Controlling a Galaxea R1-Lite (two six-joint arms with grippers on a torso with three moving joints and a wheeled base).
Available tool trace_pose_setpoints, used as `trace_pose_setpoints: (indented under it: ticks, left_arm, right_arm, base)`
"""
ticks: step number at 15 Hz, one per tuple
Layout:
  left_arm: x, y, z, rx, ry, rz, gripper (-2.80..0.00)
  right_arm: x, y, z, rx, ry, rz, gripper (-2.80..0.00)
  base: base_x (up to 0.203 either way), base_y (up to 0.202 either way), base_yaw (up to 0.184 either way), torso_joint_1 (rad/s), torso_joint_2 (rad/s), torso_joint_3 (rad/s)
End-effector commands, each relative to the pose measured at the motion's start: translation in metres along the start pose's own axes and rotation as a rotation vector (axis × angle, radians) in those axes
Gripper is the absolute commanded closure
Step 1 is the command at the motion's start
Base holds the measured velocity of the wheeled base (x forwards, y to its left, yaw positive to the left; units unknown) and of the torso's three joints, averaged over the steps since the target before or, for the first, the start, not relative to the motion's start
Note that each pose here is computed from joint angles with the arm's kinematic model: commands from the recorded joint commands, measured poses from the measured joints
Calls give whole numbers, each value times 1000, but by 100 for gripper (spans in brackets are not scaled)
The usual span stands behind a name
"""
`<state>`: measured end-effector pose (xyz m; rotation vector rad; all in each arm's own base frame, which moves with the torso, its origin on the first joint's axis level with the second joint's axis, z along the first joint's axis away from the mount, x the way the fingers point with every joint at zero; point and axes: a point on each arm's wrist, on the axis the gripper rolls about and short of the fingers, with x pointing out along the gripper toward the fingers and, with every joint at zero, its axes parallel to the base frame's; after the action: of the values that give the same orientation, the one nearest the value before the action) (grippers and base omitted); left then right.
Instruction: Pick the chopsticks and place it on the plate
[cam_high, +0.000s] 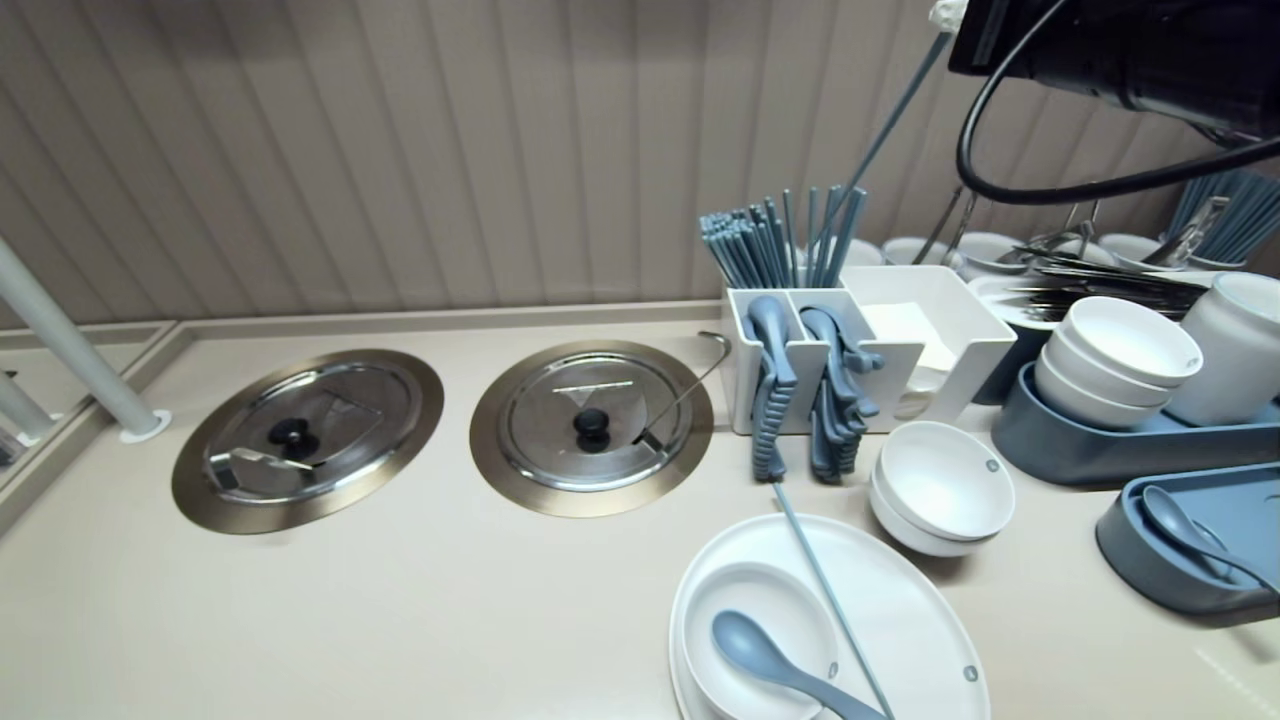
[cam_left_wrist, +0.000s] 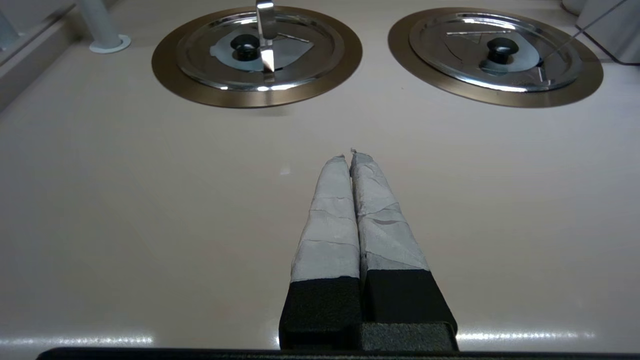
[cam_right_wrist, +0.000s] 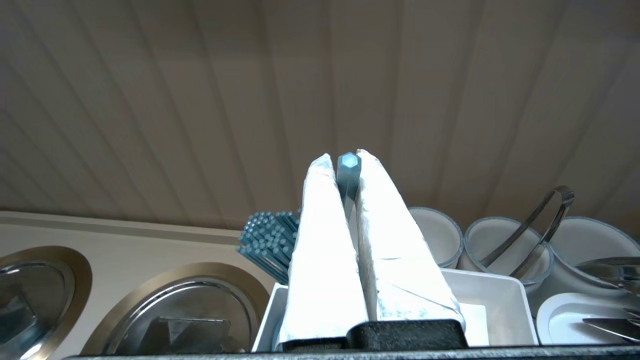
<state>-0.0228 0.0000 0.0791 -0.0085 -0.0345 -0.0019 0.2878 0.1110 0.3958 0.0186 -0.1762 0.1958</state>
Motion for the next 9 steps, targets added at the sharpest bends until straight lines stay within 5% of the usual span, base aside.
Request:
trace_pose_setpoints:
  ticks: [1, 9]
  left_arm:
    - [0, 0, -2, -1, 7, 0, 0]
    - [0, 0, -2, -1, 7, 0, 0]
  right_arm:
    - [-11, -3, 11, 4, -28, -3, 0]
    - [-53, -47, 33, 30, 60, 95, 0]
  base:
    - [0, 0, 0, 0, 0, 0]
    - [0, 0, 0, 0, 0, 0]
